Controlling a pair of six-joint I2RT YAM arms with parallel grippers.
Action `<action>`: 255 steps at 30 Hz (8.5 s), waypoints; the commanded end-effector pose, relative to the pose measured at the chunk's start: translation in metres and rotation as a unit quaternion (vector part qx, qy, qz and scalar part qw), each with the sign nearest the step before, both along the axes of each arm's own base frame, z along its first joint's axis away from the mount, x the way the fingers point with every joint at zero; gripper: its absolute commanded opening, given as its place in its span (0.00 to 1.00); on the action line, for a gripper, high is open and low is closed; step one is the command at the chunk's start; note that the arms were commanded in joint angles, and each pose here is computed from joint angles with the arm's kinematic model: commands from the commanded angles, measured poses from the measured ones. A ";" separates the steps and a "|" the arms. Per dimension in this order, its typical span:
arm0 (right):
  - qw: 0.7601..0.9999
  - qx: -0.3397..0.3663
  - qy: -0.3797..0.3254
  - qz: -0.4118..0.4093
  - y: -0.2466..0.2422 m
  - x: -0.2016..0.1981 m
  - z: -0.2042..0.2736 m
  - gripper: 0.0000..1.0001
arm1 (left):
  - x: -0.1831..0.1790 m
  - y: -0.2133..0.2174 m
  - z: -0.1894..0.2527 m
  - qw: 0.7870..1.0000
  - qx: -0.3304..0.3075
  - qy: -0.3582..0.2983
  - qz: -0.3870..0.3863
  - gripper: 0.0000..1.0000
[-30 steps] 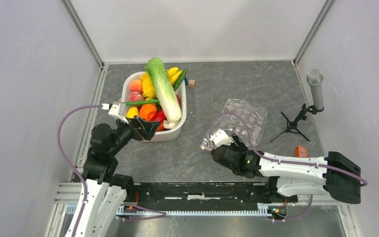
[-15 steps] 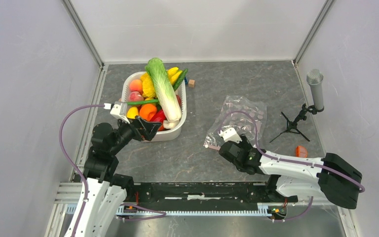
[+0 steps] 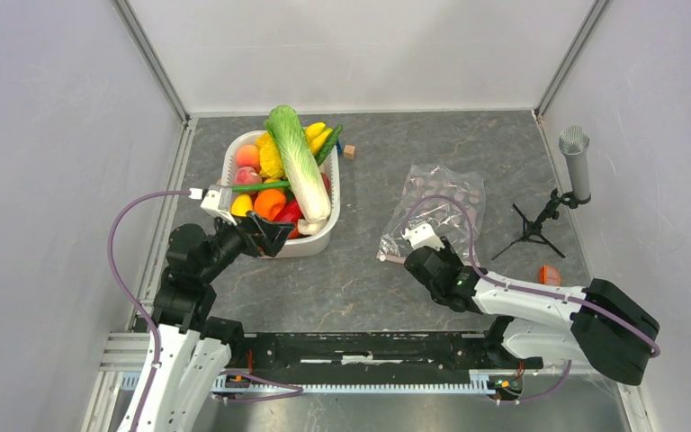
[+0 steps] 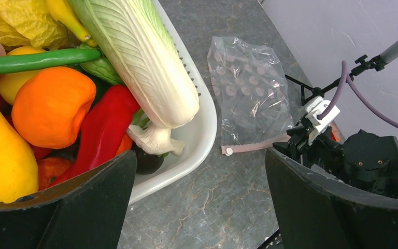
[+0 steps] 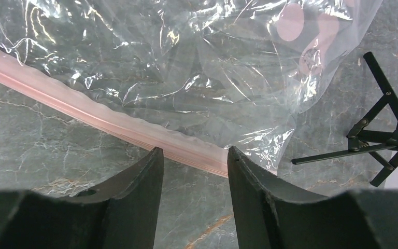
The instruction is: Place the food in the zip-top bag and seal the zipper
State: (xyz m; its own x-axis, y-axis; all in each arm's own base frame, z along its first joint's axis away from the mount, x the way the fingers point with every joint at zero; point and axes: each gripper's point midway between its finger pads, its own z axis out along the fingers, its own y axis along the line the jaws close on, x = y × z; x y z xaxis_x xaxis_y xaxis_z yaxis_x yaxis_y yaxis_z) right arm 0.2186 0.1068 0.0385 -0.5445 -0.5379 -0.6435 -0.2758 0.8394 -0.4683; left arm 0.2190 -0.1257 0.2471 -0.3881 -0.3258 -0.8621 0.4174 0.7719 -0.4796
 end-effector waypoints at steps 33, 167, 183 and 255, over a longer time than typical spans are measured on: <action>0.989 -0.098 -0.081 0.071 0.008 0.079 0.022 0.50 | -0.001 -0.006 0.006 1.000 -0.028 0.000 -0.012 1.00; 0.887 0.444 -0.115 0.044 0.144 0.014 0.159 0.00 | -0.027 -0.134 0.006 0.987 -0.003 0.060 -0.147 0.92; 0.859 0.483 -0.135 0.104 0.155 0.001 0.186 0.00 | 0.019 -0.199 -0.002 0.988 -0.032 0.072 -0.136 0.81; 0.917 0.347 -0.196 -0.017 0.086 0.007 0.184 0.00 | 0.059 -0.151 -0.076 0.984 0.132 0.115 -0.036 0.02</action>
State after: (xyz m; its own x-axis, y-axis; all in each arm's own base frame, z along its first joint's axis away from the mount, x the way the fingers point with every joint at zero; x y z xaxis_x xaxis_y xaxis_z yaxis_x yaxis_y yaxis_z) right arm 0.2181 0.2080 0.2010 -0.2163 0.1469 -0.9652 -0.2709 0.9408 0.2039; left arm 0.2596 -0.3025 0.1469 -0.6638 -0.0700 -0.7446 0.3994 0.8086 -0.4321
